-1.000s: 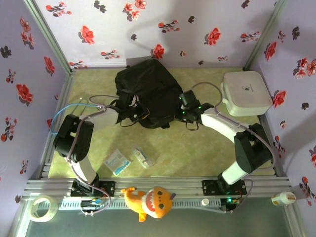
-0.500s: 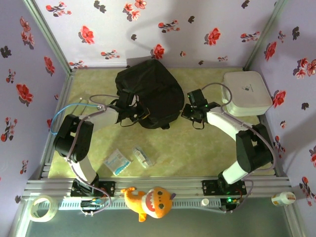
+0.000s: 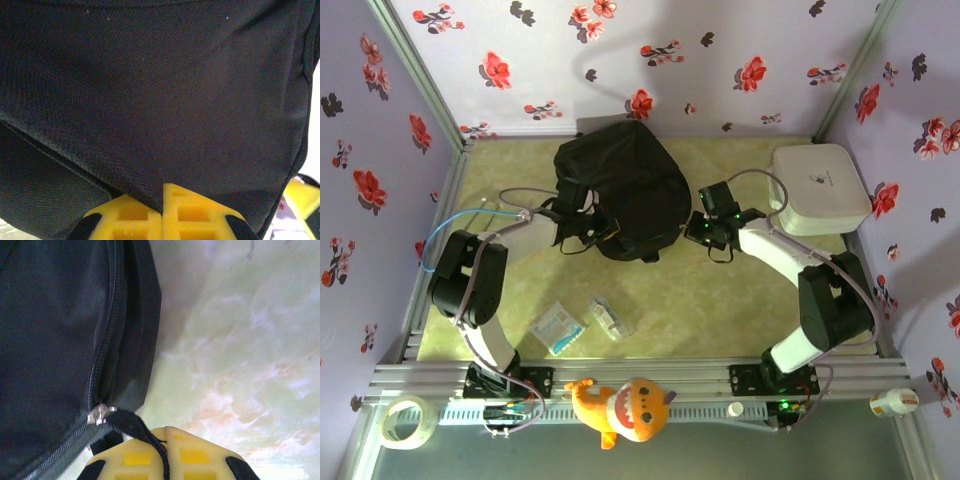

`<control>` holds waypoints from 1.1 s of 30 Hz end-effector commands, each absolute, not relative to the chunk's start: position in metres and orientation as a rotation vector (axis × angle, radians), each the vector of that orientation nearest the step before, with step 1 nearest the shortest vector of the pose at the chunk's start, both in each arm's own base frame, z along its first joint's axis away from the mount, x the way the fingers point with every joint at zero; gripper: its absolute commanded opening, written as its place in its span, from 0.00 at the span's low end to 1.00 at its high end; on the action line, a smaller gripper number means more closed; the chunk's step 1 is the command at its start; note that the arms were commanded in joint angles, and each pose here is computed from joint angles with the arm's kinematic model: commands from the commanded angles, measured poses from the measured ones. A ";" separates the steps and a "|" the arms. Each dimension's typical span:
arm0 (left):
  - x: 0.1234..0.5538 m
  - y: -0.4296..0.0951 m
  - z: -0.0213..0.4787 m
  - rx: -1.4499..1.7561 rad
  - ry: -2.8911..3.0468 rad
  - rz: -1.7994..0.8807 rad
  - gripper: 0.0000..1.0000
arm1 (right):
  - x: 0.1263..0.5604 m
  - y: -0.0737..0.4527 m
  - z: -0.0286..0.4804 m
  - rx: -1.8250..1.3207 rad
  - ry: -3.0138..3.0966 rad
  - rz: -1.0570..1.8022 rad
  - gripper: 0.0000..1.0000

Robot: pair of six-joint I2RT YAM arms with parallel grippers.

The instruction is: Pack books, pencil case, and school supplies into a backpack

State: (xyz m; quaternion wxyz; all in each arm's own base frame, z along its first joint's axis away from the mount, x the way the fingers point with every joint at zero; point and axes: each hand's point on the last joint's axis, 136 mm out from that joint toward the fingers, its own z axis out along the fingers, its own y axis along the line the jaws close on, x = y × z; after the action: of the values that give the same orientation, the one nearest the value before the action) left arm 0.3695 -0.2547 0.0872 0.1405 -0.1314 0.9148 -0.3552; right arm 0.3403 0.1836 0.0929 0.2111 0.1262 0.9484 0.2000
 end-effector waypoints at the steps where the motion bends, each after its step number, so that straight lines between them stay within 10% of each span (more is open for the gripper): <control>1: 0.396 -0.240 0.097 -0.281 2.614 -0.910 0.00 | 0.319 0.208 0.100 0.226 2.647 0.697 0.00; 12: 0.432 -0.201 0.104 -0.199 2.607 -0.710 0.00 | 0.261 0.315 0.119 -0.261 2.612 1.076 0.00; 20: 0.413 -0.167 0.126 -0.362 2.559 -0.650 0.52 | 0.294 0.342 0.140 -0.268 2.552 0.996 0.00; 33: 0.357 -0.210 0.119 -0.647 2.447 -0.979 0.67 | 0.303 0.328 0.147 -0.212 2.530 0.841 0.00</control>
State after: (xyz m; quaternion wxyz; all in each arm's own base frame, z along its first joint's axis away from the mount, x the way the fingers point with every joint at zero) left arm 0.3474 -0.1932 0.1071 0.2016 -0.1951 0.9122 -0.2986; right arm 0.2967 0.3303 0.1281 0.2008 -0.0763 0.9237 0.3171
